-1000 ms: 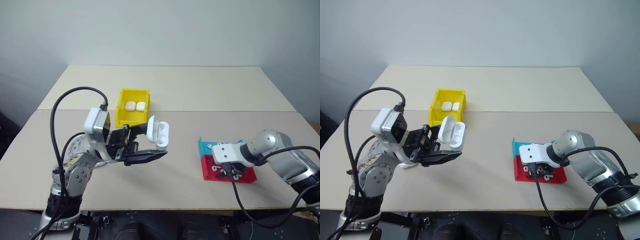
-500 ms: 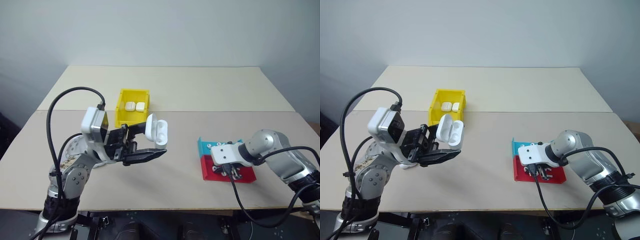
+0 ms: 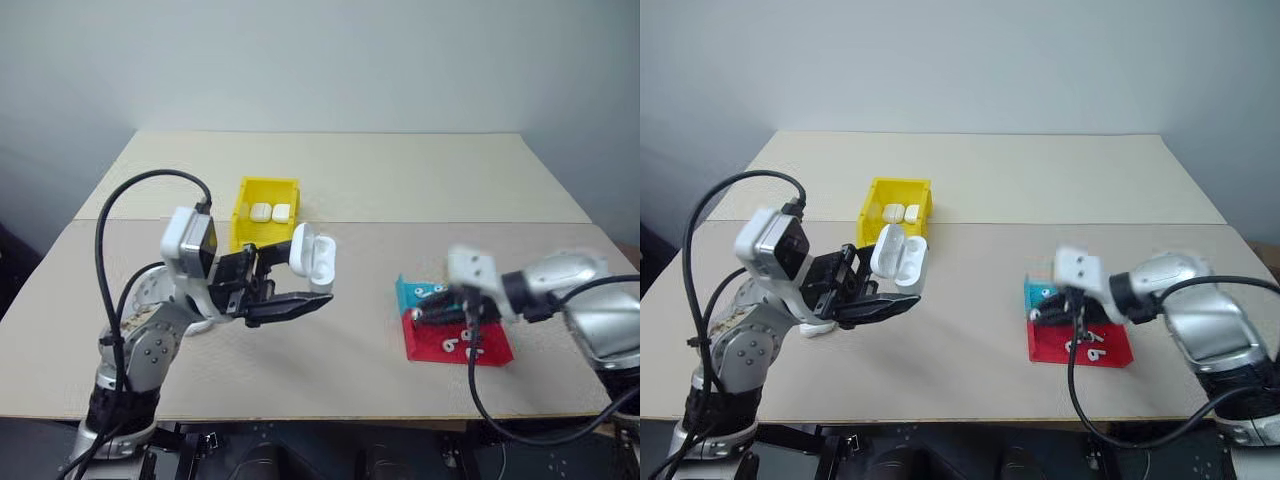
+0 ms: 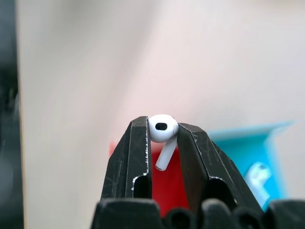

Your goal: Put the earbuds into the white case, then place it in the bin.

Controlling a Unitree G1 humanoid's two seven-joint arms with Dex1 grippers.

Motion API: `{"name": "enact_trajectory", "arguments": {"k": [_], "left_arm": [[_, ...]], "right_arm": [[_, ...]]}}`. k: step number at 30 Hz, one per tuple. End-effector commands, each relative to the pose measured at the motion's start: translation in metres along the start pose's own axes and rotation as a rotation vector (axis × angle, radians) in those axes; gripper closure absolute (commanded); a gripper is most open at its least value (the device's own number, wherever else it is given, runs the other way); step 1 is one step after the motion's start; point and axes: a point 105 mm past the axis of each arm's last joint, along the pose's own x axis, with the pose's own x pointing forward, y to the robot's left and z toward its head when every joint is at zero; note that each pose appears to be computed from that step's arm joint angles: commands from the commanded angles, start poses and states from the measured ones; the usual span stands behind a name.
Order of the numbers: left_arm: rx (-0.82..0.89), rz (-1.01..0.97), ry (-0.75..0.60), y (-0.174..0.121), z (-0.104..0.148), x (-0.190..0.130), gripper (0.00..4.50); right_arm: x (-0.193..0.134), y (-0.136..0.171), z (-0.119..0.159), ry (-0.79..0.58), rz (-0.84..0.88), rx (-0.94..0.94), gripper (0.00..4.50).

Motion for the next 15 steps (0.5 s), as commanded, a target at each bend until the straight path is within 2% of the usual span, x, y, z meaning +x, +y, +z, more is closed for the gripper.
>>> {"name": "enact_trajectory", "arguments": {"k": [1,5,8,11,15], "left_arm": [[0.010,-0.063,-0.033,0.004,0.010,0.005,1.75],[0.007,-0.086,-0.052,0.014,0.013,0.011,1.75],[-0.019,-0.075,-0.053,0.022,0.008,0.016,1.75],[-0.034,-0.055,-0.035,0.029,0.002,0.017,1.75],[-0.036,-0.047,-0.028,0.031,-0.002,0.019,1.75]], "right_arm": [[-0.015,-0.002,0.057,-0.436,-0.181,0.028,3.87],[-0.014,0.011,0.097,-0.702,-0.213,0.039,3.87],[-0.011,0.019,0.124,-0.841,-0.213,0.041,3.87],[-0.009,0.025,0.141,-0.918,-0.217,0.050,3.87],[-0.003,0.031,0.151,-0.925,-0.213,0.031,3.87]]}}
